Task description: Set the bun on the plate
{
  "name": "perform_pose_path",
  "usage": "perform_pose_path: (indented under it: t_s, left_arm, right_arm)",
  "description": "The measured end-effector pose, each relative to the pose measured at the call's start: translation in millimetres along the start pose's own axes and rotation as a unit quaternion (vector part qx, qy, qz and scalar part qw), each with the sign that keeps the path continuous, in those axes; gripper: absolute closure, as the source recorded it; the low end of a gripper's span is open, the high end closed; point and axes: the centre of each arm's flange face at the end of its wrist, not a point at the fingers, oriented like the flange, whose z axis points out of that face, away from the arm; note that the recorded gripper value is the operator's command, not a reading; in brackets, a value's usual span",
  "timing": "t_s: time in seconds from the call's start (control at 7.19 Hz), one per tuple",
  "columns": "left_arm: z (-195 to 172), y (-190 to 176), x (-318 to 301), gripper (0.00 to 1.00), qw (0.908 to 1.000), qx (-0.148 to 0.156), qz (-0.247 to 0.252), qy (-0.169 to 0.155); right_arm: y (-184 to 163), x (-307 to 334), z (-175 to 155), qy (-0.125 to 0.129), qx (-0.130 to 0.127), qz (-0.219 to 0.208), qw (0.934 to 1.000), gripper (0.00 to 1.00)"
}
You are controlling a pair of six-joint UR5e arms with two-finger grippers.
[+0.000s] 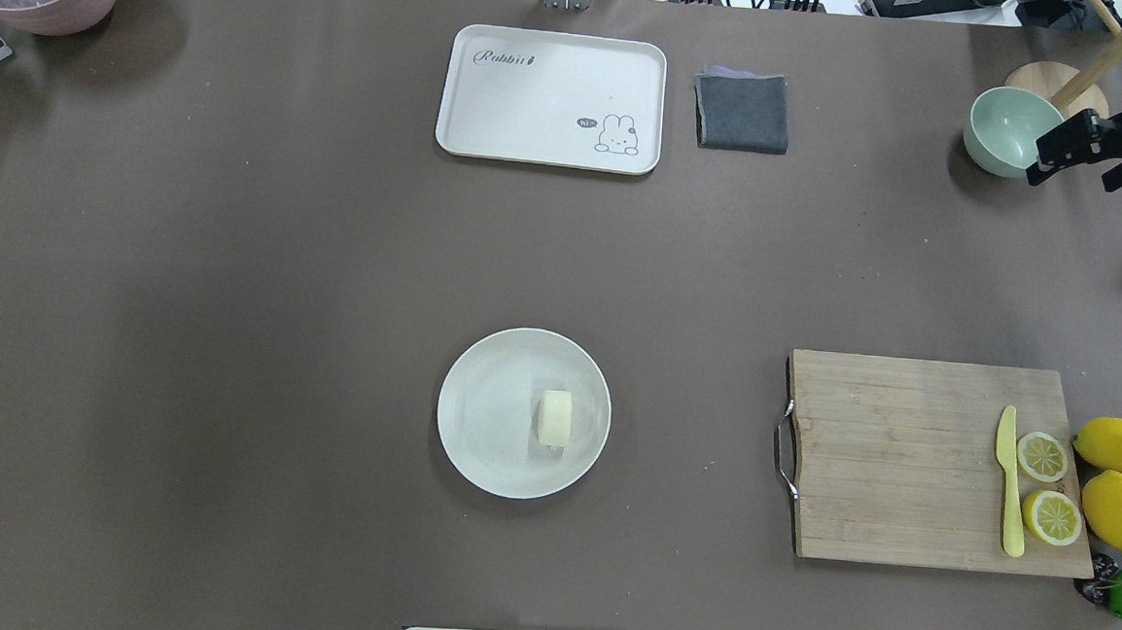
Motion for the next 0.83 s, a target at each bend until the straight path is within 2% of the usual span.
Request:
perform_pose_path:
  t_s: [0.28,0.56,0.83]
  left_arm:
    - [-18,4,-8,0.02,0.9998,0.02,-0.006,-0.003]
    - [-23,15,-22,0.02,0.9995,0.024,-0.022,-0.004]
    - [-18,33,-45,0.02,0.9975,0.026,-0.066,-0.006]
  right_arm:
    - [6,45,-42,-0.002,0.025,0.026,0.9994,0.0]
    - [15,76,-60,0.005,0.032,0.034,0.9989,0.0]
    - [23,90,-67,0.005,0.035,0.021,0.9991,0.0]
